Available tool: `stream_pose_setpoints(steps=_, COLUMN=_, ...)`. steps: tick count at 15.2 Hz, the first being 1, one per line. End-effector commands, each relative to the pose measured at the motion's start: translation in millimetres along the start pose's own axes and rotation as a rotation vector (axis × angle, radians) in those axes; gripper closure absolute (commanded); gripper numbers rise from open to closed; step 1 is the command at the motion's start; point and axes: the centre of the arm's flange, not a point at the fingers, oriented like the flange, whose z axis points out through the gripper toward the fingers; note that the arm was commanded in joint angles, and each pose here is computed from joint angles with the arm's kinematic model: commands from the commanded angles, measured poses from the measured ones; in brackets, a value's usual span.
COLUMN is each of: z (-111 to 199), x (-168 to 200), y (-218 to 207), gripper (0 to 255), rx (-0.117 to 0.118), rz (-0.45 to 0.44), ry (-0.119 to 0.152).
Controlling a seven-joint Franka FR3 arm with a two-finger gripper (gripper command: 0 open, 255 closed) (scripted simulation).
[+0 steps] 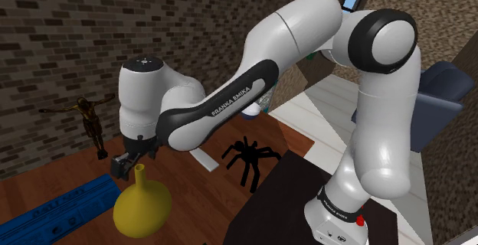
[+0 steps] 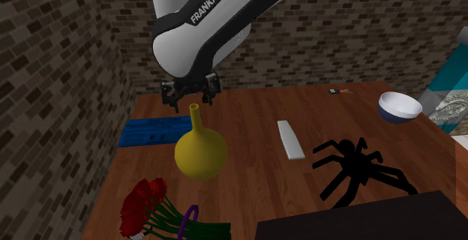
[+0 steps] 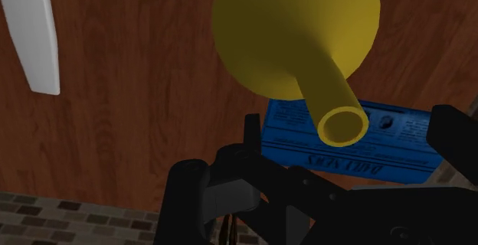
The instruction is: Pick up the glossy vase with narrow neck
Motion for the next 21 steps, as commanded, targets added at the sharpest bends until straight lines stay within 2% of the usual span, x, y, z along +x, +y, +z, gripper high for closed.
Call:
stream_pose_setpoints(steps=1, z=11, x=-1, y=0, gripper=0, rx=0.000, rz=0.000, ry=0.000)
stream_pose_setpoints(steps=5, z=24, x=-3, y=0, gripper=0, rx=0.000, rz=0.000, ry=0.000)
stream_pose_setpoints(steps=6, z=24, x=-3, y=1, gripper=255, rx=0.000, rz=0.000, ry=0.000)
stream_pose_setpoints(steps=15, z=24, x=-3, y=0, gripper=255, rx=0.000, rz=0.000, ry=0.000)
stream_pose_setpoints(steps=21, z=-7, x=2, y=0, gripper=255, rx=0.000, rz=0.000, ry=0.000)
